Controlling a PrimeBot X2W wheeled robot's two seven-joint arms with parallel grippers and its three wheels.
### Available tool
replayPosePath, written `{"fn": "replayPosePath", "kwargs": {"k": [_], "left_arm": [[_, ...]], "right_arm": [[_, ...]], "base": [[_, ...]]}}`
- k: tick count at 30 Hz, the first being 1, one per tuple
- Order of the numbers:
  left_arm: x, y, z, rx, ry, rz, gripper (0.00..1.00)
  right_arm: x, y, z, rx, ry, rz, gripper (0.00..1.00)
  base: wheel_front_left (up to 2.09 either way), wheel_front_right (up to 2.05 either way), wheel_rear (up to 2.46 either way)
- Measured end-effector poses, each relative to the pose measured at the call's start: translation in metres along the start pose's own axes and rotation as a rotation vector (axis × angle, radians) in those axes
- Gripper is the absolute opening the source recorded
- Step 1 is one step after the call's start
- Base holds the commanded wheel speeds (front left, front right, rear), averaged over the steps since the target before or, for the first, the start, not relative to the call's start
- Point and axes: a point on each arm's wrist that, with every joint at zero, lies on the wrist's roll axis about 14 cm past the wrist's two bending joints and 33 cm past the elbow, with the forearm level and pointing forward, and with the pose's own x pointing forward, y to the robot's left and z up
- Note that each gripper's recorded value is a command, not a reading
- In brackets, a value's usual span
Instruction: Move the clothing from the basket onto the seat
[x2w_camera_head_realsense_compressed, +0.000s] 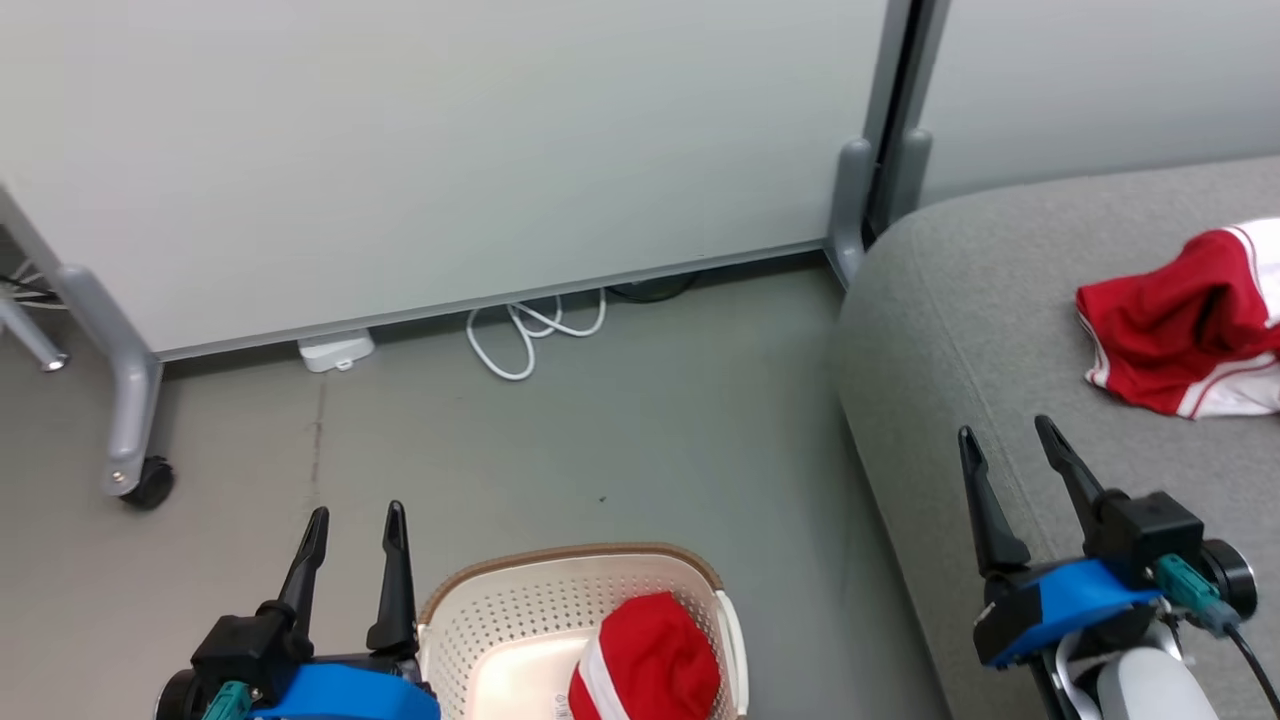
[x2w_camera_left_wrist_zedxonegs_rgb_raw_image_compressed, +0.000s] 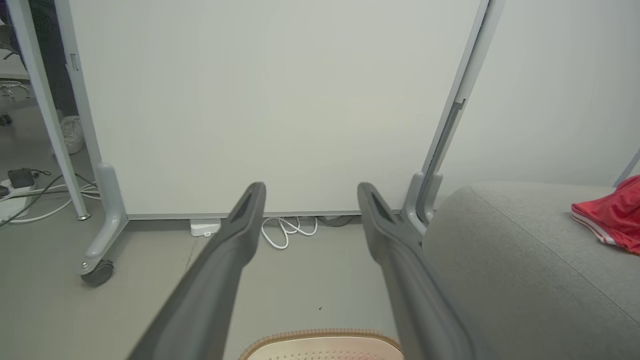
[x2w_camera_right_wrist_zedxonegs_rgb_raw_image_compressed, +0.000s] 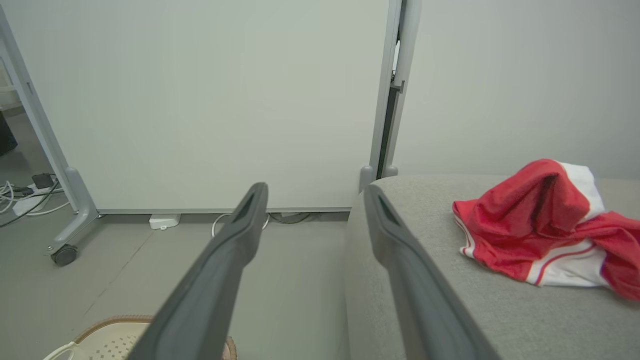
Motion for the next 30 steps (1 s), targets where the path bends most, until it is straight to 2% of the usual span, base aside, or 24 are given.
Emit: {"fn": "replayPosePath", "kwargs": {"k": [3, 10, 30], "left_arm": [[-0.017, 0.018, 0.004, 0.011, -0.01, 0.059, 1.0], [-0.03, 0.031, 0.005, 0.02, -0.013, 0.102, 1.0], [-0.028, 0.027, -0.006, 0.029, 0.022, 0.086, 1.0]], "right_arm": [[-0.011, 0.016, 0.005, -0.006, -0.009, 0.04, 1.0], [-0.022, 0.029, 0.004, 0.003, 0.006, 0.074, 1.0], [-0.026, 0.025, 0.003, 0.032, 0.014, 0.06, 1.0]], "base": [[0.0, 0.0, 0.0], [0.0, 0.0, 0.0], [0.0, 0.0, 0.0]]}}
